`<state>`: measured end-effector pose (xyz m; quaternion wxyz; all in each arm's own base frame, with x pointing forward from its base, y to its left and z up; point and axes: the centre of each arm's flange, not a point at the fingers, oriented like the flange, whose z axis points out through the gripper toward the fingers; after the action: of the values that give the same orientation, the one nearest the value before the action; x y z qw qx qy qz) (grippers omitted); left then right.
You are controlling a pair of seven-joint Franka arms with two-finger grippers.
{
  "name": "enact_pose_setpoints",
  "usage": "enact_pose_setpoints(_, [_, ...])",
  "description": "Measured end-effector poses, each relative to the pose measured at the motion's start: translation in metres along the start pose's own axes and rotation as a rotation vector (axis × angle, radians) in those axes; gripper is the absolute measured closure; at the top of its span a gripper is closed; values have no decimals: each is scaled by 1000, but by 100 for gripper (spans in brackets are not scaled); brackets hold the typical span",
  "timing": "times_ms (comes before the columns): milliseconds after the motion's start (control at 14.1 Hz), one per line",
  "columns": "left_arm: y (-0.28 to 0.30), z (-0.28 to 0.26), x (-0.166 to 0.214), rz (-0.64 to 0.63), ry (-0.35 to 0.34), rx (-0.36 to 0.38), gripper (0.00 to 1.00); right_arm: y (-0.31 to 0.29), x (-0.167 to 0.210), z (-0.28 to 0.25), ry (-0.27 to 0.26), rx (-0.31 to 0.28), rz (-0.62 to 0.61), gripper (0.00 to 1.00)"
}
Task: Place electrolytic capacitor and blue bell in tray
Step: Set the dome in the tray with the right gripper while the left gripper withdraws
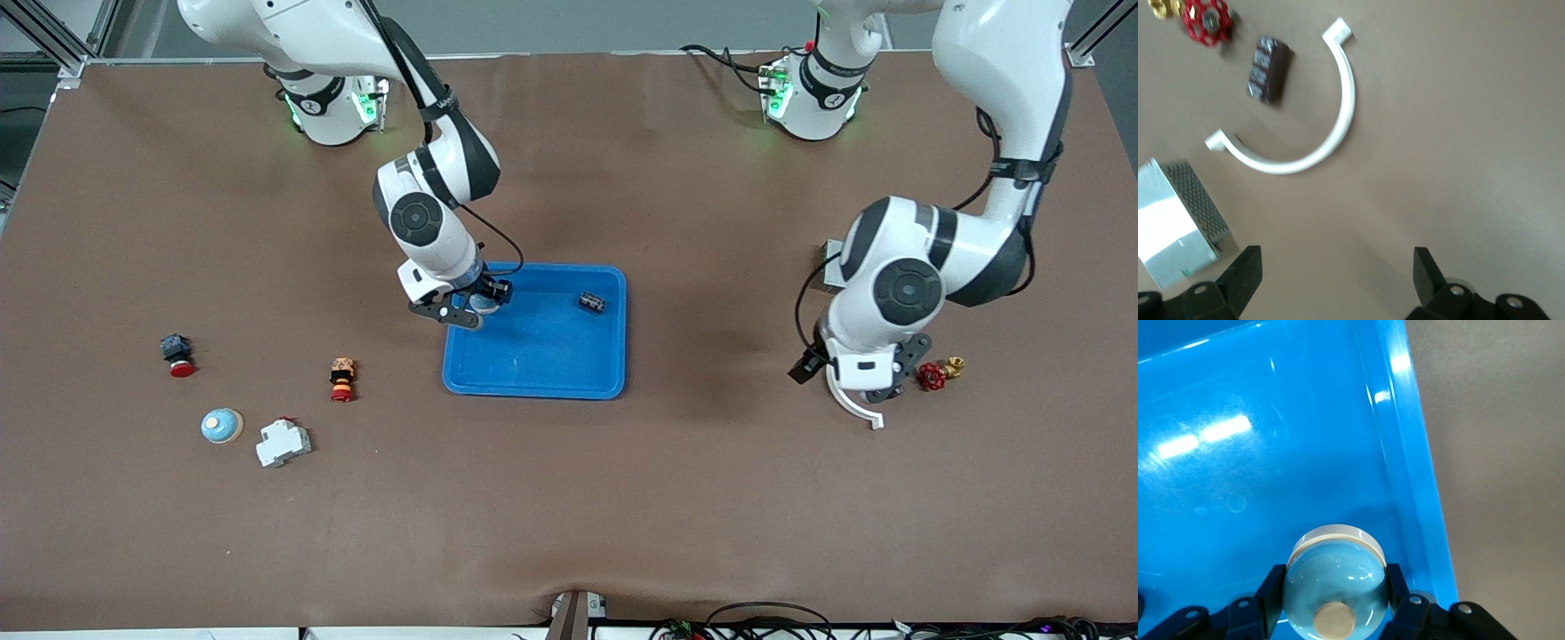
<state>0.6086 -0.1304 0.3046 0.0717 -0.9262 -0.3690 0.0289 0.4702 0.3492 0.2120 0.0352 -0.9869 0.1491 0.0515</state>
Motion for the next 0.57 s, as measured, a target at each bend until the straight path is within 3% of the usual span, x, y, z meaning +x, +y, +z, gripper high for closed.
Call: enact_pose_setpoints(567, [-57, 31, 79, 132, -3, -23, 0, -4, -4, 28, -3, -26, 1, 35])
